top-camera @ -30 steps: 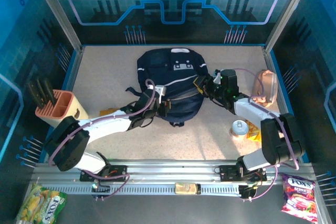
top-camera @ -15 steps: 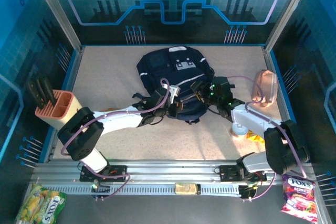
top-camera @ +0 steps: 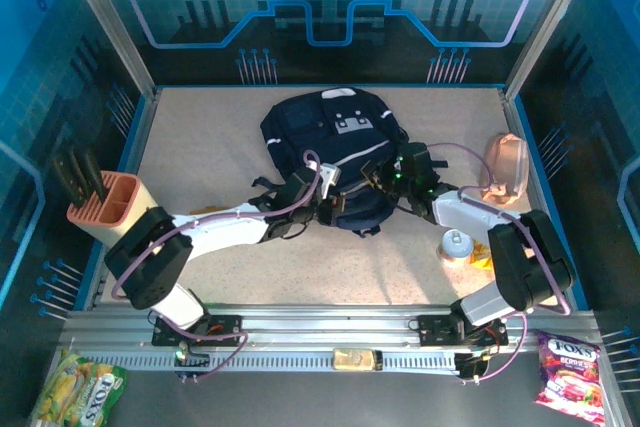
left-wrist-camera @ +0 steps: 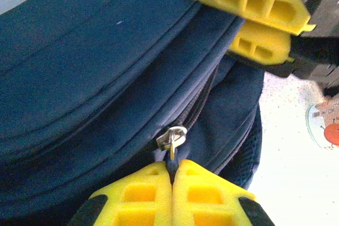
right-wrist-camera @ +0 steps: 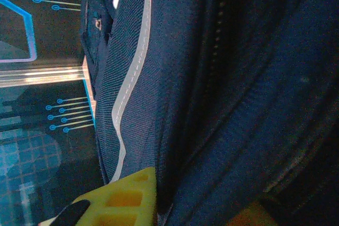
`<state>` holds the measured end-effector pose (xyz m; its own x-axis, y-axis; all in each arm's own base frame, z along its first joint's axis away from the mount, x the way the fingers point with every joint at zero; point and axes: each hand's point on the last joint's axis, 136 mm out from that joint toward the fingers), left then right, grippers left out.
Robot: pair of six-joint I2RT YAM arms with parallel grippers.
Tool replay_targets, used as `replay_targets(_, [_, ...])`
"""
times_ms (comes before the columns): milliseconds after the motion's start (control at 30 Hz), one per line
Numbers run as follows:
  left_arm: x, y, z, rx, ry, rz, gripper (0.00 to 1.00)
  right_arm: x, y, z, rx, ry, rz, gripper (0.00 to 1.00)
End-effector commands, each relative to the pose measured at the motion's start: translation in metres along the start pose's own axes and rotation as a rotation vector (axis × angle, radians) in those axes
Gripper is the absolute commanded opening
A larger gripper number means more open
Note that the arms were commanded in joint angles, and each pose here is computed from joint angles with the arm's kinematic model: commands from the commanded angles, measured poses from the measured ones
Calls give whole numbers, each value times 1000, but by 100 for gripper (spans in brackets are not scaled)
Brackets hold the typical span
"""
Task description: Pack books, pencil case, and school supplies into a backpack
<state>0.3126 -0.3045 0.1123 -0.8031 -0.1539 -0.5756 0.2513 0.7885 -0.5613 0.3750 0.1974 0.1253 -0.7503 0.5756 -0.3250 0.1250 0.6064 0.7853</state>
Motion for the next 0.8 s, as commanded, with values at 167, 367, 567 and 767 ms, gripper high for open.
replay_targets(167, [-3,55,-32,-72,10,-25,0,-39,22,-35,-69,-92,-85,15])
replay_targets(367, [-19,89,-42,-173,5,-44,0,-44,29,-43,-91,-82,-120,15])
replay_targets(567, [-67,113,-42,-215,-65,-157,0,-36,40,-36,-138,-14,-154,15])
replay_targets(767, [-107,136,-32,-279,-96,-246,1,-28,45,-30,-166,31,-171,15])
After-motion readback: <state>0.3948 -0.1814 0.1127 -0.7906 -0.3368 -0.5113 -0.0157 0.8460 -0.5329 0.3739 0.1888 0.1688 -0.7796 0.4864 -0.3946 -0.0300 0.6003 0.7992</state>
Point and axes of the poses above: each hand's point on the last joint's axis, 136 mm out from that joint toward the fingers, its own z axis out along the fingers, its own y axis along the line the jaws close on, x = y × z, and after that the axes turned 14 degrees about -z, right-handed
